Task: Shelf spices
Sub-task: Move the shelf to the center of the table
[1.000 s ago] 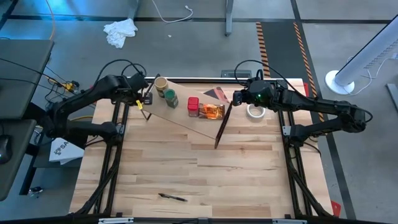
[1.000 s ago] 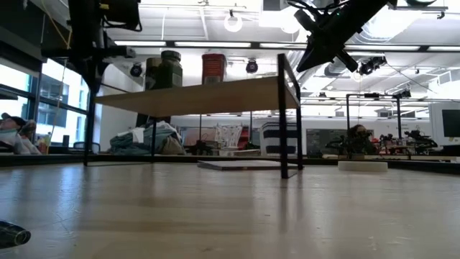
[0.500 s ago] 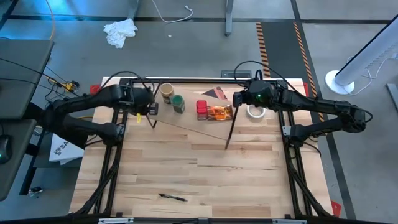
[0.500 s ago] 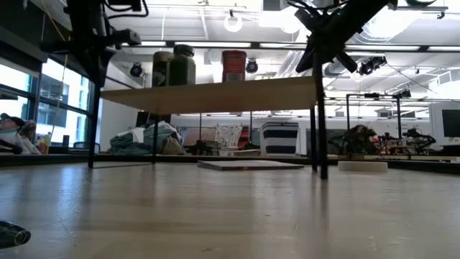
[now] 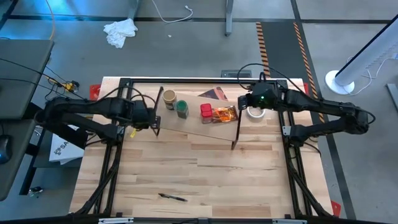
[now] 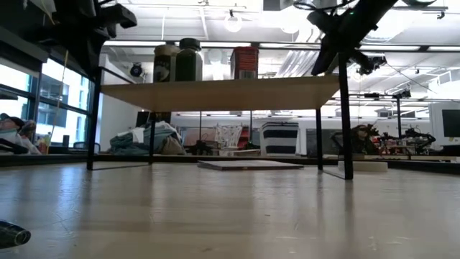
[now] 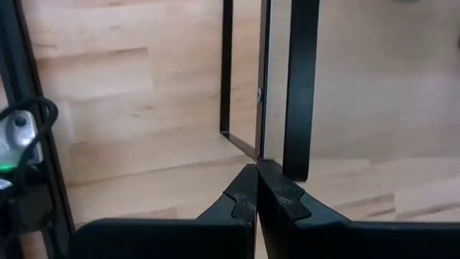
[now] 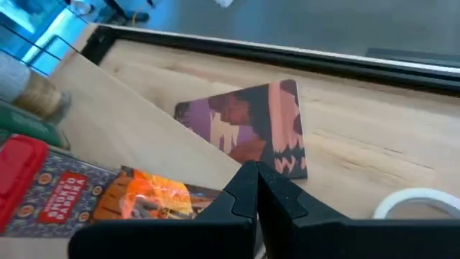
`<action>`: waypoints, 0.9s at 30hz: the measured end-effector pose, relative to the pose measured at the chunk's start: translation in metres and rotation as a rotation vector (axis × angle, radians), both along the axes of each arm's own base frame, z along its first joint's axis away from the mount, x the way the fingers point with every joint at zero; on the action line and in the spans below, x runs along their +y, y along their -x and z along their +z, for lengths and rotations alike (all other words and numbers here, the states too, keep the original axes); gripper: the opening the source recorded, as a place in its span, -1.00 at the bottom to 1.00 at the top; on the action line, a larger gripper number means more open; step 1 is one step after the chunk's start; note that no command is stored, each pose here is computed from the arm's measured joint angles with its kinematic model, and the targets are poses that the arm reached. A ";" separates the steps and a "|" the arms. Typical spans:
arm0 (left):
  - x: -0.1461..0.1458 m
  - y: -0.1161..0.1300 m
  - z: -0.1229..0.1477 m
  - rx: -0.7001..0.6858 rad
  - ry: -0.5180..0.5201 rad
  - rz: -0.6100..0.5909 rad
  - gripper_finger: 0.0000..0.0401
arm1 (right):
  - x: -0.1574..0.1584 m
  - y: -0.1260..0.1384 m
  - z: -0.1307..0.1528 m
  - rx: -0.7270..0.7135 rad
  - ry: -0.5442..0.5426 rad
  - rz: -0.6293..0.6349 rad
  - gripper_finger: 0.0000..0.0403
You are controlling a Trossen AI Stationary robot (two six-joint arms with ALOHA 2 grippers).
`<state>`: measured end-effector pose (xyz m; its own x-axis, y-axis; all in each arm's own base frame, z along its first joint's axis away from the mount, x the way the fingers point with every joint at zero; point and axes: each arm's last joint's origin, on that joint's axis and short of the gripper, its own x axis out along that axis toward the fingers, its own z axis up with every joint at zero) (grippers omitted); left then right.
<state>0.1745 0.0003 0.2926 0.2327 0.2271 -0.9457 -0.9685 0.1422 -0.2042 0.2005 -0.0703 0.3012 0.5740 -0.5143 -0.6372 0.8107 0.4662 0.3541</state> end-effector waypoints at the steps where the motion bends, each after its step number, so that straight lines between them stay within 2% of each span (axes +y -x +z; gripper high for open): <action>1: -0.002 0.000 0.000 -0.003 0.000 -0.003 -1.00 | 0.002 0.005 0.002 0.000 -0.008 -0.007 -1.00; 6: -0.007 0.000 0.000 -0.014 -0.020 0.007 -1.00 | 0.013 0.033 -0.001 0.105 -0.113 -0.058 -1.00; 10: -0.007 0.000 0.001 -0.019 -0.051 0.012 -1.00 | 0.020 0.040 -0.003 0.134 -0.170 -0.047 -1.00; 21: -0.003 -0.001 0.001 -0.003 -0.212 0.001 -1.00 | 0.020 0.023 -0.017 0.207 -0.213 -0.059 -1.00; 27: -0.004 -0.011 -0.010 0.069 -0.205 -0.030 -1.00 | 0.014 0.009 -0.022 0.193 -0.201 -0.045 -1.00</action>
